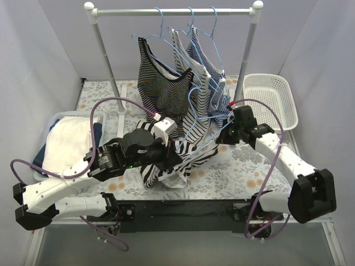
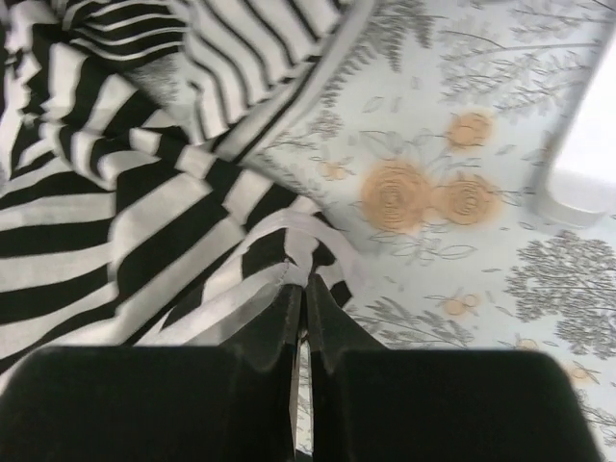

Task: Remove the tank top from the hanger
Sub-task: Remove the tank top from the hanger, then place the hanger at the clothesline.

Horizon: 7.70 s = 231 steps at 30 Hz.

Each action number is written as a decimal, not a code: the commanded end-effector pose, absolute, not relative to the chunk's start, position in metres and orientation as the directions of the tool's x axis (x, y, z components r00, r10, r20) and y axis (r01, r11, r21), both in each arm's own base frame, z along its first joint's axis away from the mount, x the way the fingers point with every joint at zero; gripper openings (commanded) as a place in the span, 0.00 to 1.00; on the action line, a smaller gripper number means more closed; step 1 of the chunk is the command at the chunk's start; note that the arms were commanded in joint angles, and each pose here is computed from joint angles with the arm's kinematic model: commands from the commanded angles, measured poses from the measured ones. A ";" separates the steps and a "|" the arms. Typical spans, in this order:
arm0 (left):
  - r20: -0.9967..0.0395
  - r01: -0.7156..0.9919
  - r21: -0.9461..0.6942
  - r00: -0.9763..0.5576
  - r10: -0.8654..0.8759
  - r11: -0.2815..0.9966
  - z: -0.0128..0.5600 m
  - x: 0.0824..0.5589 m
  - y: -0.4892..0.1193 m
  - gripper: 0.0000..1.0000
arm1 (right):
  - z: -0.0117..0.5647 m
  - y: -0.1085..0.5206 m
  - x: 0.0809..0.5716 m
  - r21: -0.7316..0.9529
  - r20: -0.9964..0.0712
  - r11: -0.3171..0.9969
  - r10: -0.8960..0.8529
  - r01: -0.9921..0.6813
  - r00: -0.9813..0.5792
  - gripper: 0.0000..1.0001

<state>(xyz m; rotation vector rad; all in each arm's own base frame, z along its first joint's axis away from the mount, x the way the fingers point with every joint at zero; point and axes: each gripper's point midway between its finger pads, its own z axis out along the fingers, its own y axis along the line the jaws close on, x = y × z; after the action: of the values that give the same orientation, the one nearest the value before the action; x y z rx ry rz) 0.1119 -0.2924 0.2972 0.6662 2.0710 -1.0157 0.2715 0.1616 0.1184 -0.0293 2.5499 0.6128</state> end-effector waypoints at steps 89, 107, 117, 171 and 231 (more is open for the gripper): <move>-0.596 0.654 -0.438 -0.725 0.345 0.617 0.209 0.093 -0.300 0.00 | 0.329 0.287 0.225 0.258 -0.939 0.654 -0.004 -0.711 -0.345 0.03; -0.646 0.481 -0.363 -0.747 0.156 0.798 0.222 0.118 -0.248 0.00 | 0.306 0.304 0.213 0.414 -0.884 0.633 0.107 -0.654 -0.456 0.01; -0.588 0.275 -0.342 -0.808 0.024 0.898 0.229 0.113 -0.198 0.00 | 0.304 0.325 0.202 0.409 -0.883 0.590 0.061 -0.697 -0.466 0.69; -0.964 0.159 -0.114 -0.257 -0.070 0.981 0.437 0.357 -0.102 0.00 | 0.288 0.237 0.229 0.256 -0.897 0.848 0.030 -0.463 -0.441 0.88; -0.738 -0.081 -0.306 -0.609 -0.290 0.949 0.248 0.269 -0.085 0.98 | 0.085 0.397 0.184 0.453 -0.585 0.581 -0.378 -0.676 -0.717 0.99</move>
<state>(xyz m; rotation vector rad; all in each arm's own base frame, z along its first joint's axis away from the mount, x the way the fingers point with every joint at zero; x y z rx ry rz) 0.2908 -0.0822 0.2821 -0.2814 2.0732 -0.3056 0.1883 0.3562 0.0519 -0.7936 2.5078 0.8166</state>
